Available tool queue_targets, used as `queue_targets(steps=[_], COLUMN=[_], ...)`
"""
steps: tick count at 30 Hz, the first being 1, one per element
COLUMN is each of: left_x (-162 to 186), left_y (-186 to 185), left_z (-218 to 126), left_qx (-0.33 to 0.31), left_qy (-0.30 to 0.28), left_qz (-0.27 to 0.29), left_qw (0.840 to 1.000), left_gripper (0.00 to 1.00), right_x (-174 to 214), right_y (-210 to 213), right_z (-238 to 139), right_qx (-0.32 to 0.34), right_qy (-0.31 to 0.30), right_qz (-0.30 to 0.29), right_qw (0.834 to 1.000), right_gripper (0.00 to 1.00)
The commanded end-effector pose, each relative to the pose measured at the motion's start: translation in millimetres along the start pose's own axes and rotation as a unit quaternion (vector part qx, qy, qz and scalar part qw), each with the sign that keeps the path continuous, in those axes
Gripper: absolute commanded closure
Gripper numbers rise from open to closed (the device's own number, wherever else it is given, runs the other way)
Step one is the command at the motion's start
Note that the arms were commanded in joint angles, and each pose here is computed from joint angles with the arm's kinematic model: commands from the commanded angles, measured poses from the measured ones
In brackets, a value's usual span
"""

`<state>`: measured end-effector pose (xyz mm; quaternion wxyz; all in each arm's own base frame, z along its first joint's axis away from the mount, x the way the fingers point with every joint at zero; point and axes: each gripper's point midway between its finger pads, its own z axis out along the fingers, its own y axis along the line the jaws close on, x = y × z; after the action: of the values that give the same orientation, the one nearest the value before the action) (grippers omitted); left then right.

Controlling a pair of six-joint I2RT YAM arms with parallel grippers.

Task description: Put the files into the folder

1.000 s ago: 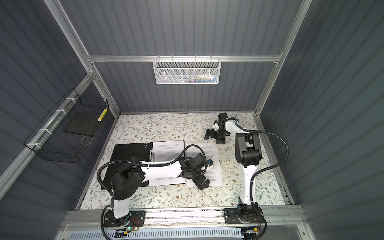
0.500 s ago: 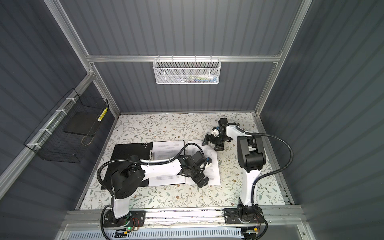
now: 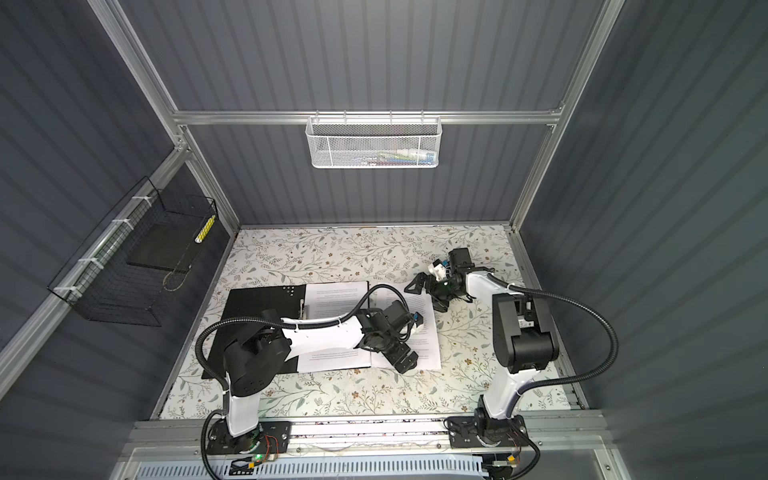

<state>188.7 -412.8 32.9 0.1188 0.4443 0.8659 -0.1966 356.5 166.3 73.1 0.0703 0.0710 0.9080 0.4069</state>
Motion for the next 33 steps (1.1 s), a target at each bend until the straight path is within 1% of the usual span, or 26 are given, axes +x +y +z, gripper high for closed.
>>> queue_targets(steps=[1, 4, 8, 11, 18, 23, 26, 30, 32, 33], left_x=[44.9, 43.2, 41.0, 40.6, 39.2, 38.0, 33.7, 21.4, 2.3, -11.7], left_y=[13.0, 12.6, 12.0, 12.2, 12.1, 14.2, 13.2, 6.9, -2.7, -10.4], left_z=[17.4, 16.8, 15.8, 15.5, 14.8, 12.8, 9.0, -0.5, -16.9, -31.0], left_qx=[-0.006, -0.006, -0.003, -0.003, -0.001, -0.009, -0.009, 0.002, 0.018, 0.031], left_qy=[0.071, 0.068, 0.065, 0.065, 0.062, 0.063, 0.056, 0.034, -0.003, -0.032], left_qz=[-0.02, -0.021, -0.022, -0.022, -0.023, -0.021, -0.019, -0.017, -0.014, -0.013], left_qw=[0.997, 0.997, 0.998, 0.998, 0.998, 0.998, 0.998, 0.999, 1.0, 0.999], left_gripper=[0.0, 0.0, 0.0, 0.0, 0.0, 0.0, 0.0, 0.0, 0.0, 0.0], right_x=[1.9, 9.4, 21.5, 30.3, 42.5, 48.0, 51.6, 55.5, 56.1, 56.7], right_y=[-8.9, -15.3, -24.9, -33.6, -43.2, -51.5, -52.3, -43.7, -37.7, -34.9], right_z=[1.3, -0.6, -1.8, -4.1, -3.2, -7.5, -16.2, -28.3, -36.2, -40.3], right_qx=[0.012, 0.019, 0.03, 0.046, 0.052, 0.077, 0.091, 0.091, 0.091, 0.092], right_qy=[-0.016, -0.028, -0.035, -0.04, -0.041, -0.045, -0.059, -0.071, -0.082, -0.088], right_qz=[-0.005, -0.006, 0.001, 0.006, 0.013, 0.023, 0.025, 0.024, 0.021, 0.02], right_qw=[1.0, 0.999, 0.999, 0.998, 0.998, 0.996, 0.994, 0.993, 0.992, 0.992], right_gripper=[0.06, 0.12, 0.23, 0.36, 0.62, 0.72, 0.84, 0.99, 1.0, 1.0])
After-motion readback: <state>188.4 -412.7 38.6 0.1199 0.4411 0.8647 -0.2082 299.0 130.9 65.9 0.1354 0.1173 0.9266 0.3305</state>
